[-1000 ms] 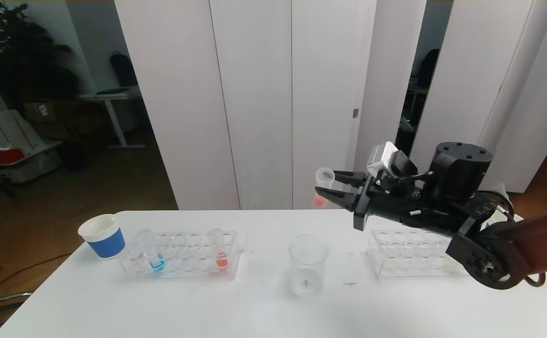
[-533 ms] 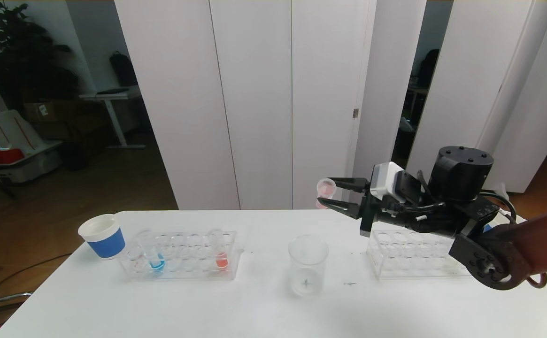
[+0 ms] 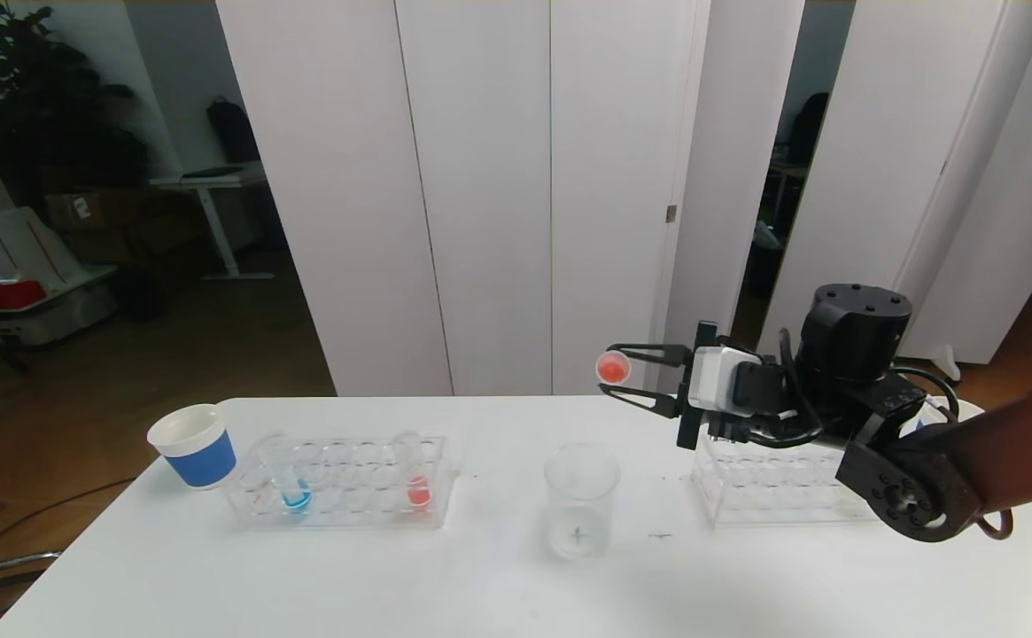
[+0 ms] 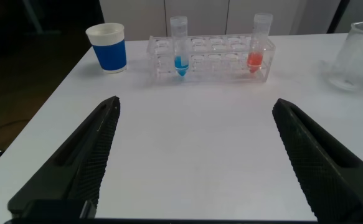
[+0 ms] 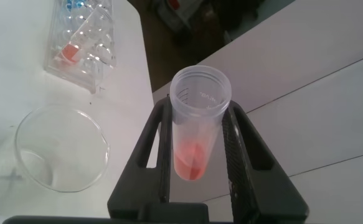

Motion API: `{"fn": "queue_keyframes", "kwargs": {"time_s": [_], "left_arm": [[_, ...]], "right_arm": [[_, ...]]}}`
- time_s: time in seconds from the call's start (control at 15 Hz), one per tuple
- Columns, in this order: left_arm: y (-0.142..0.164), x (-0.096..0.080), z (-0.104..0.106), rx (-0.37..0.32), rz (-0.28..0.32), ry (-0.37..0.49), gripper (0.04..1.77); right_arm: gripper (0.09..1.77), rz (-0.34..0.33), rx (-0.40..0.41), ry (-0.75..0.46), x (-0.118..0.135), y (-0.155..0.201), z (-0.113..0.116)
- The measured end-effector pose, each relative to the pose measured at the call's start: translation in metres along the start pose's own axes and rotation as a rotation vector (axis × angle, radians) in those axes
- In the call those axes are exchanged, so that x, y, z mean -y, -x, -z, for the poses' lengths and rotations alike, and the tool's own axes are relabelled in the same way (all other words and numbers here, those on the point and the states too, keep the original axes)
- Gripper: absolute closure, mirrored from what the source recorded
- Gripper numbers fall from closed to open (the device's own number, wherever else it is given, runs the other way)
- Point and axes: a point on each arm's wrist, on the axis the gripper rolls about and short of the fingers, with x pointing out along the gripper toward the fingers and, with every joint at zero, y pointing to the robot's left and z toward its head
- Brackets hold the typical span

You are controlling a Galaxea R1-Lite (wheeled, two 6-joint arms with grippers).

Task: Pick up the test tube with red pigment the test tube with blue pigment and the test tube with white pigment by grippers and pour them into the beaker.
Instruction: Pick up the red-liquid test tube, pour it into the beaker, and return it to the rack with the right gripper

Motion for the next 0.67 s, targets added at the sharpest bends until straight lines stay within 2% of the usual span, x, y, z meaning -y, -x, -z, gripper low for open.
{"fn": "queue_keyframes", "kwargs": {"time_s": [0.33, 0.67], "left_arm": [[0.0, 0.0, 0.0, 0.0, 0.0, 0.0, 0.06], [0.0, 0.0, 0.0, 0.0, 0.0, 0.0, 0.06]], "right_arm": [[1.27, -0.052, 0.005, 0.108, -0.0056, -0.002, 0.0059], [1.27, -0.053, 0.011, 0.216, -0.0029, 0.0007, 0.0085]]}}
